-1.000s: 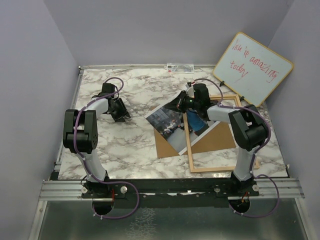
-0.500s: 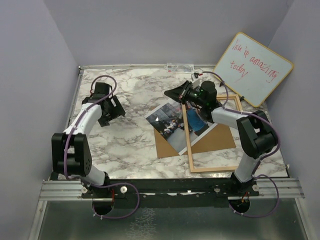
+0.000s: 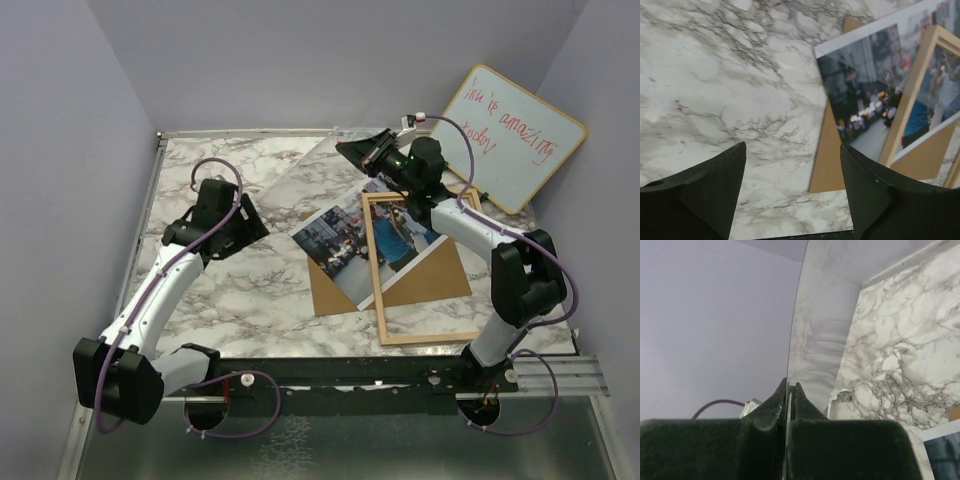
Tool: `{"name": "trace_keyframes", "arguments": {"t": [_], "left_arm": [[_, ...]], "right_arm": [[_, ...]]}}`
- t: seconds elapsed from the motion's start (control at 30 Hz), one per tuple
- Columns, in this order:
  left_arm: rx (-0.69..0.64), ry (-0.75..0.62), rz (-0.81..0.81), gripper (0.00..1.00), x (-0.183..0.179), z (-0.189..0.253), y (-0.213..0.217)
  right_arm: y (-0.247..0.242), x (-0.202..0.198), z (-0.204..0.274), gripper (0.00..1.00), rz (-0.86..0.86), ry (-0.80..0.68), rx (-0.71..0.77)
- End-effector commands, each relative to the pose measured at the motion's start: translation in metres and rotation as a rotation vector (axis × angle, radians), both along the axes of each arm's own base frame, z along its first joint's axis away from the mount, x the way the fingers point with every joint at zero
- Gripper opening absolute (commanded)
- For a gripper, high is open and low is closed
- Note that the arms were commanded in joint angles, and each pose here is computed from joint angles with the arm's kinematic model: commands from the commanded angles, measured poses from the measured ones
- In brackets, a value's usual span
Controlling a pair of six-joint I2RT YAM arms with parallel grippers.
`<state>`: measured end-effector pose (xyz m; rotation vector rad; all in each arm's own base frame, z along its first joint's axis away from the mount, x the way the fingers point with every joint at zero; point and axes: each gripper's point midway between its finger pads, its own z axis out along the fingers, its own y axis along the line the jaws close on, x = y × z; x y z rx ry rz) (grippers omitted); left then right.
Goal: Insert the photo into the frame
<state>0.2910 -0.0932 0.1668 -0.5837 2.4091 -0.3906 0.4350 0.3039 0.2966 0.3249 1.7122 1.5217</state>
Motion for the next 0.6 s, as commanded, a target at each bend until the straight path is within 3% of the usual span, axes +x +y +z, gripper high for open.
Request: {"name": "trace_keyframes", "arguments": {"t": [0.0, 0.13, 0.3, 0.57], "left_arm": [[-0.17, -0.081, -0.018, 0.74, -0.002, 0.019, -0.048], [-0.236, -0.163, -0.036, 0.72, -0.006, 0.022, -0.072], [-0.335, -0.136, -0.108, 0.71, -0.024, -0.006, -0.116], [-0.374, -0.18, -0.249, 0.67, -0.04, -0.026, -0.185]], "right_arm": [[-0.019, 0.013, 0.047, 0.01, -0.111, -0.07, 0.035], [-0.031, 0.012, 0.066, 0.01, -0.157, -0.123, 0.035], [-0.044, 0.003, 0.089, 0.01, -0.202, -0.185, 0.064], [-0.058, -0.017, 0.116, 0.0, -0.237, -0.254, 0.095]]}}
